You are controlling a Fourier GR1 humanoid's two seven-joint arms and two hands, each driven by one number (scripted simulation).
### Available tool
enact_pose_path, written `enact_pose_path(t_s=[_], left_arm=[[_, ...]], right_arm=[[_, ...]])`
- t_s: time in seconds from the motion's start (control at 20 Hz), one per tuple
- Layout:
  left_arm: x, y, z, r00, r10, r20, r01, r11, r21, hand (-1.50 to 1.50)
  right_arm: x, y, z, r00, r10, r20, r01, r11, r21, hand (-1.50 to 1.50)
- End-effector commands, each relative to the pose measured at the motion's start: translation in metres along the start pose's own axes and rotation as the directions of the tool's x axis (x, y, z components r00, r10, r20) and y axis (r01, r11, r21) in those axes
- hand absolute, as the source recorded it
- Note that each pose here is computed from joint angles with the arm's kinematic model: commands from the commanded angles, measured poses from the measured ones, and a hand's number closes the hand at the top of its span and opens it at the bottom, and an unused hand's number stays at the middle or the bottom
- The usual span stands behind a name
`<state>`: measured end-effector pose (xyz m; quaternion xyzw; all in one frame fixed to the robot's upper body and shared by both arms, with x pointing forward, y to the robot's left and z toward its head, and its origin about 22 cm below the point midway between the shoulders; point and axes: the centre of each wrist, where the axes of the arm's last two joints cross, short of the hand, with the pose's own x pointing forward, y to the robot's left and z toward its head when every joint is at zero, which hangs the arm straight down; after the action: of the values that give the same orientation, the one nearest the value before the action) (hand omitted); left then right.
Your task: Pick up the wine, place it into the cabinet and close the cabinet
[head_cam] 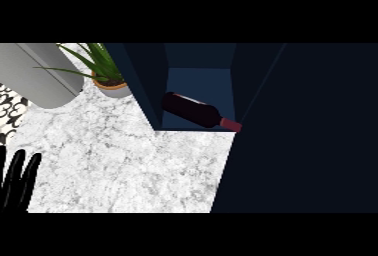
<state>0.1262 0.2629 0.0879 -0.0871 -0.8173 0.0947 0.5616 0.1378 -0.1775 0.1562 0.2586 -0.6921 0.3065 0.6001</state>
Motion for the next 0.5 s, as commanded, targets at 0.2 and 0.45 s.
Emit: enact_pose_path(t_s=[0.2,0.45], left_arm=[[0.027,0.056,0.008,0.999,-0.030,0.017,0.030,0.999,0.019,-1.50],[0.041,0.062,0.012,0.999,-0.031,0.022,0.031,1.000,0.004,-1.50]], right_arm=[[0.032,0.042,-0.028,0.994,0.076,0.081,-0.076,0.997,0.001,1.50],[0.025,0.072,-0.062,0.980,0.184,0.079,-0.186,0.982,0.021,1.50]])
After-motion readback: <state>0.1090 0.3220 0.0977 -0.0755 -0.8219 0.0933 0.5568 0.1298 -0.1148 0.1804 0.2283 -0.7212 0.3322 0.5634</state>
